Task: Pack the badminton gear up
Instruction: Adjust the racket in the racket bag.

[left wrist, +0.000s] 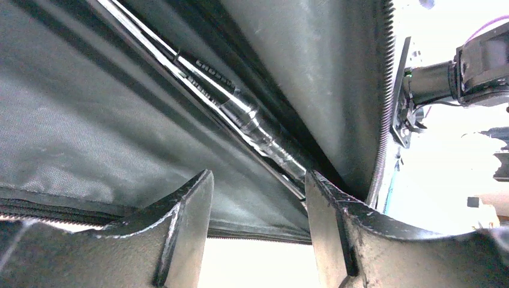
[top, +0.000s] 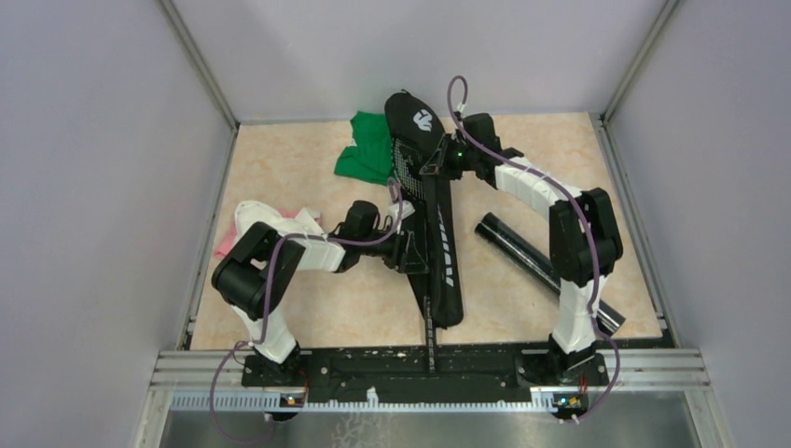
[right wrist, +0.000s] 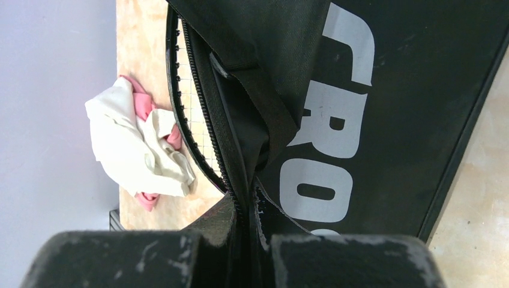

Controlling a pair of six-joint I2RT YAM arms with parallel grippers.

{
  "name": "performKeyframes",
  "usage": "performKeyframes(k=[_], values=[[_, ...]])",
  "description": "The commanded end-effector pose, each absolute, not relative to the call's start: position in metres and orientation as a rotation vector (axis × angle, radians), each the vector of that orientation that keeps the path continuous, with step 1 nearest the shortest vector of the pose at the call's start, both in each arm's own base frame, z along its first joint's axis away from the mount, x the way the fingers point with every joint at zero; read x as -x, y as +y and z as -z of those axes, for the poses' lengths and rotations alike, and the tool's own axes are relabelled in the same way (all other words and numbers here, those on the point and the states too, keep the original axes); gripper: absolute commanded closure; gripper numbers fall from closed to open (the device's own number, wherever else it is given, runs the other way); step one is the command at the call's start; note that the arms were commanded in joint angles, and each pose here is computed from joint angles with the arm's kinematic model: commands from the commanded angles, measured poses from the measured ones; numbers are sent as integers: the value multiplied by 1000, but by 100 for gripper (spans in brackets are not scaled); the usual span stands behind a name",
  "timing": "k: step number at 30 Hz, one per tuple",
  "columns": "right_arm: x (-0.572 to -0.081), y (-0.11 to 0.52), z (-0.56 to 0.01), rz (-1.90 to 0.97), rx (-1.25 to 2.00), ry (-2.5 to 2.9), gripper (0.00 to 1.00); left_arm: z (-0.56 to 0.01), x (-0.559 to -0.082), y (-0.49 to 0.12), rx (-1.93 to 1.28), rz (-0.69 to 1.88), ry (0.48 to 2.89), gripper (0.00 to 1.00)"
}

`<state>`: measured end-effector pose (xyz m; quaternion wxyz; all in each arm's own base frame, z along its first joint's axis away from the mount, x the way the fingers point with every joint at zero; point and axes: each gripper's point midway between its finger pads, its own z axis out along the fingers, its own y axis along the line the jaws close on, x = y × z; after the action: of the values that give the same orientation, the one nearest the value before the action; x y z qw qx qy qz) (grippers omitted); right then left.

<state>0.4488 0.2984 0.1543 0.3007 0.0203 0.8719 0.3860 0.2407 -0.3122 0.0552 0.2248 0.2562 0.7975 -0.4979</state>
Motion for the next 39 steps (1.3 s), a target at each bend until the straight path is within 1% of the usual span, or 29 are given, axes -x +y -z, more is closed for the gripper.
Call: performKeyframes(k=[1, 11, 13, 18, 28, 32, 36, 38, 39], values=[[-452, 298, -211, -1070, -2, 2156, 100, -77, -249, -326, -759, 1408, 2061, 37], [-453, 301, -214, -1085, 1, 2154, 100, -77, -251, -339, -789, 1420, 2055, 44], [-453, 300, -214, -1081, 2, 2155, 100, -79, -253, -341, -797, 1425, 2047, 50], [-453, 299, -211, -1074, 2, 2159, 100, -78, -256, -345, -795, 1438, 2062, 55], [-451, 298, -218, -1075, 11, 2140, 100, -71, -263, -348, -770, 1435, 2120, 73], [-450, 297, -217, -1068, 12, 2136, 100, -73, -264, -350, -766, 1449, 2132, 85], [-449, 296, -218, -1063, 20, 2133, 100, -78, -268, -348, -752, 1451, 2136, 93], [-449, 295, -217, -1055, 24, 2132, 100, -80, -272, -345, -722, 1471, 2158, 99], [-448, 295, -217, -1054, 27, 2132, 100, -81, -273, -344, -705, 1484, 2167, 100]])
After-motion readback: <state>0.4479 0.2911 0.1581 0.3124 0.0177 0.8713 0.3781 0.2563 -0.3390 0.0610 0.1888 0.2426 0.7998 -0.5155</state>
